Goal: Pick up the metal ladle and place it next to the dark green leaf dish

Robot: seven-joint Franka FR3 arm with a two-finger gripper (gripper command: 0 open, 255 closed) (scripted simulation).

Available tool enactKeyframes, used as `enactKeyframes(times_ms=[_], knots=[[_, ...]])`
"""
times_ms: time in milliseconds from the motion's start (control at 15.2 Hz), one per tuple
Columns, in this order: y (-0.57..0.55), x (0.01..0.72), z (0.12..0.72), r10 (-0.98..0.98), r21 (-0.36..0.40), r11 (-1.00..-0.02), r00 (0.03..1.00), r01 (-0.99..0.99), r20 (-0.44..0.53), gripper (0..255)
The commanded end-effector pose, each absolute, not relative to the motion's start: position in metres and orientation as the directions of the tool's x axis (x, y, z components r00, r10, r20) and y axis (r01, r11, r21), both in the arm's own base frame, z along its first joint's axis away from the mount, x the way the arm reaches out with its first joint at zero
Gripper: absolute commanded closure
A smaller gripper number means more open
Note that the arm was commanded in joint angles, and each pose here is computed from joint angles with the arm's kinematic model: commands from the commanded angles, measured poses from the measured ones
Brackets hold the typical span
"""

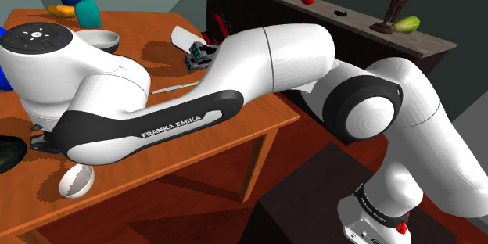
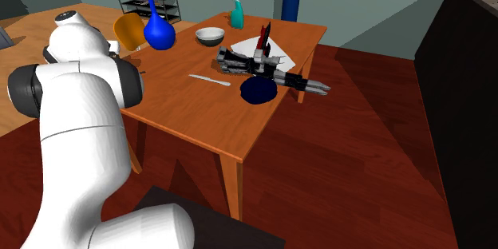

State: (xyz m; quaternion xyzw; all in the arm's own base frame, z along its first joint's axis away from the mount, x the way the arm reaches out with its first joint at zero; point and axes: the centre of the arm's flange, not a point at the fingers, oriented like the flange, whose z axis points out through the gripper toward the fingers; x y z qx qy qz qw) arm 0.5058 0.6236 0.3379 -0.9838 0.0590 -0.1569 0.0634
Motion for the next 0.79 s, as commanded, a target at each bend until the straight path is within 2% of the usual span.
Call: enactKeyframes(times_ms=[0,66,396,726], knots=[[0.624,0.506,0.338,-0.136,-0.143,-0.985,0.944,-0.096,0.301,255],[0.624,0.506,0.338,-0.136,-0.143,-0.985,0.944,-0.096,0.301,0],[0.624,0.506,0.338,-0.136,-0.143,-0.985,0.944,-0.096,0.301,0],[0.618,0.490,0.385,-0.136,-0.143,-0.985,0.944,-0.096,0.301,0]])
